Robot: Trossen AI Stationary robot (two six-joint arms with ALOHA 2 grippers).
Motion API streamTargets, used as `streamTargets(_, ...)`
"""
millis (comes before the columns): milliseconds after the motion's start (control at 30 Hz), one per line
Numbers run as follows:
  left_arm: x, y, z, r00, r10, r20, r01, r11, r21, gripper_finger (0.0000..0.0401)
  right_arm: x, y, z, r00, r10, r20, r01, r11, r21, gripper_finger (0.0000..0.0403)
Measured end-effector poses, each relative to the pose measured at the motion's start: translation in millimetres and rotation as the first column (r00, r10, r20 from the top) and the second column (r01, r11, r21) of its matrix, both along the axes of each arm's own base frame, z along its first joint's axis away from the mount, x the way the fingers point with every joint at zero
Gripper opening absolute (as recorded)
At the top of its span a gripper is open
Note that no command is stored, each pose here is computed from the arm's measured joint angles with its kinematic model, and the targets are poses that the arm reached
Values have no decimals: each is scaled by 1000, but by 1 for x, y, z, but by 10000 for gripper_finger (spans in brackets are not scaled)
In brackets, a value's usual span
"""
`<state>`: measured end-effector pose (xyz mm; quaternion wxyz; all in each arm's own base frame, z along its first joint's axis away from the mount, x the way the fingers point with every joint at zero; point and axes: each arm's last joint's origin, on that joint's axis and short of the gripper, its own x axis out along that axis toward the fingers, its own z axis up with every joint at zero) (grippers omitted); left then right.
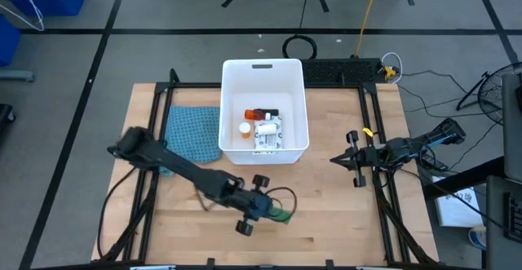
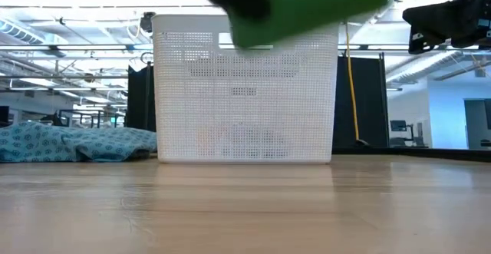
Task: Pick & place medical supplies in basket/bin
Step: Put the rolled green bandage into the white container
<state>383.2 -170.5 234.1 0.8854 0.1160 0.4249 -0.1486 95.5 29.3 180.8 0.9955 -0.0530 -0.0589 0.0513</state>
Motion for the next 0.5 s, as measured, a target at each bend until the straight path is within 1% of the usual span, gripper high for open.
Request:
streamTargets(67,-13,2,24,999,3,52,-5,999,45,100,0,0,0,1000,0,-2,0,1000,-1,0)
streamTargets(133,-28,2,47,994,14,106,-23,996,88,103,0,0,-1,1000,0,-9,0,1000,-4,0)
streamTargets(233,-54,8,76,980,15,198,-37,994,107,90,0,0,-2,1000,0,-19,0,1000,-7,0)
streamTargets(300,-76,16,88,965,38,258,-67,992,105,78,0,0,-2,1000,0,-20,0,1000,-8,0)
streamTargets(367,-98,26,95,940,76,331,-106,991,75,69,0,0,-2,1000,0,-21,0,1000,-8,0)
streamTargets(433,-123,36,95,904,116,411,-139,990,26,64,0,0,-2,1000,1,-20,-1,1000,-8,0)
streamTargets(500,-147,46,90,844,167,509,-166,985,-49,66,1,0,-2,1000,1,-21,-1,1000,-8,0)
